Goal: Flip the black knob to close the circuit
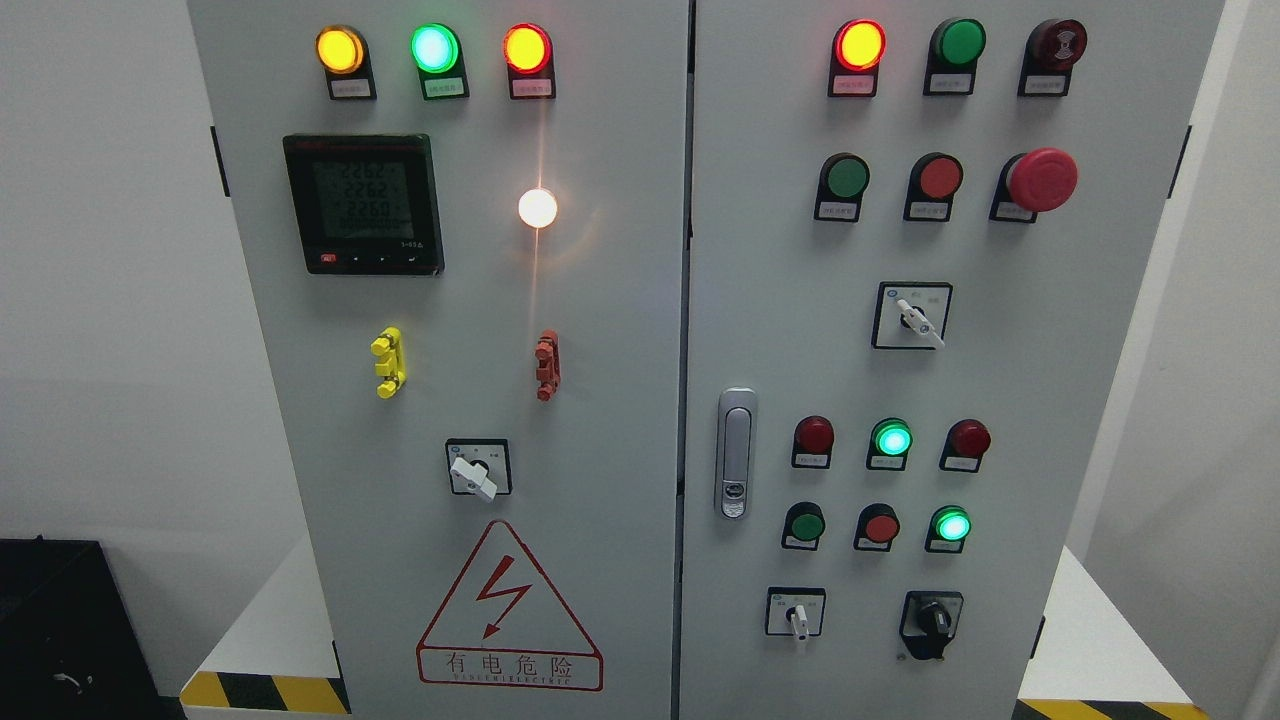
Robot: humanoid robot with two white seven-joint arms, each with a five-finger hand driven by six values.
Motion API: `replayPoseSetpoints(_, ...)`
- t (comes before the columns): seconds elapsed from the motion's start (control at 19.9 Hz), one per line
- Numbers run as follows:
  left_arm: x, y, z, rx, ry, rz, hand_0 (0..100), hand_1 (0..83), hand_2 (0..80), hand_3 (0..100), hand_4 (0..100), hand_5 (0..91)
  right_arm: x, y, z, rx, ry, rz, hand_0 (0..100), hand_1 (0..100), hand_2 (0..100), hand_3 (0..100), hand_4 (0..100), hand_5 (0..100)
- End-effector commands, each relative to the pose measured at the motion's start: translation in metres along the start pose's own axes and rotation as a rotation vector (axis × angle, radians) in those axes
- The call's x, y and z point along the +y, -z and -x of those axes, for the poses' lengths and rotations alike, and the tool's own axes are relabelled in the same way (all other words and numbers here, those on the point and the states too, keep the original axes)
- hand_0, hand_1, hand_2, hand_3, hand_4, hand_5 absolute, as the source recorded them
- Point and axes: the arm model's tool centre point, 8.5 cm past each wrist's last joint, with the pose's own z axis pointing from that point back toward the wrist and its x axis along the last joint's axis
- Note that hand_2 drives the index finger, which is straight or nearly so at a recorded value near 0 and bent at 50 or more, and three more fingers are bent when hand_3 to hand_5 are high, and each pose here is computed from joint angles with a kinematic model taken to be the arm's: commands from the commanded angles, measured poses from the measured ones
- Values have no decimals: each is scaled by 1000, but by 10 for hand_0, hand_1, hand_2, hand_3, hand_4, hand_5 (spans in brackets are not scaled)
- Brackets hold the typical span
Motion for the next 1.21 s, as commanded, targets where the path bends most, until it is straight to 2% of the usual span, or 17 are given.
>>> replayPoseSetpoints(0.0, 0, 0, 0, 0, 0, -1, 120, 556, 0, 0, 0, 0, -26, -9, -77, -176, -149, 90, 0, 33, 40, 150, 134, 0)
replayPoseSetpoints(0.1, 0, 0, 0, 0, 0, -1, 120, 556, 0, 0, 0, 0, -43, -16, -98, -218, -240, 159, 0, 43, 140, 275, 231, 34)
replayPoseSetpoints(0.15, 0, 0, 0, 0, 0, -1, 120, 556, 0, 0, 0, 0, -50, -20, -108, -236, -292, 192, 0, 46, 206, 366, 303, 152)
replayPoseSetpoints(0.2, 0, 0, 0, 0, 0, -1, 120, 556, 0, 0, 0, 0, -56, -25, -119, -259, -342, 225, 0, 50, 255, 423, 350, 202)
replayPoseSetpoints(0.45, 0, 0, 0, 0, 0, -1, 120, 556, 0, 0, 0, 0, -73, -57, -179, -408, -461, 340, 0, 77, 452, 609, 563, 470)
replayPoseSetpoints(0.55, 0, 0, 0, 0, 0, -1, 120, 556, 0, 0, 0, 0, -79, -73, -202, -459, -522, 391, 0, 88, 513, 676, 609, 543)
replayPoseSetpoints(0.6, 0, 0, 0, 0, 0, -1, 120, 556, 0, 0, 0, 0, -81, -82, -213, -485, -544, 417, 0, 95, 578, 737, 655, 626)
replayPoseSetpoints(0.65, 0, 0, 0, 0, 0, -1, 120, 556, 0, 0, 0, 0, -84, -91, -223, -506, -560, 444, 0, 96, 595, 745, 660, 634)
replayPoseSetpoints(0.75, 0, 0, 0, 0, 0, -1, 120, 556, 0, 0, 0, 0, -94, -110, -239, -538, -597, 504, 0, 111, 700, 837, 734, 728)
replayPoseSetpoints(0.85, 0, 0, 0, 0, 0, -1, 120, 556, 0, 0, 0, 0, -103, -130, -254, -550, -676, 576, 0, 113, 762, 899, 782, 782)
replayPoseSetpoints(0.9, 0, 0, 0, 0, 0, -1, 120, 556, 0, 0, 0, 0, -109, -143, -262, -568, -705, 621, 0, 88, 798, 932, 813, 820)
replayPoseSetpoints(1.0, 0, 0, 0, 0, 0, -1, 120, 556, 0, 0, 0, 0, -113, -167, -277, -603, -757, 705, 0, 2, 828, 972, 846, 853)
replayPoseSetpoints(1.16, 0, 0, 0, 0, 0, -1, 120, 556, 0, 0, 0, 0, -113, -201, -293, -677, -799, 793, 0, 0, 859, 1000, 880, 888)
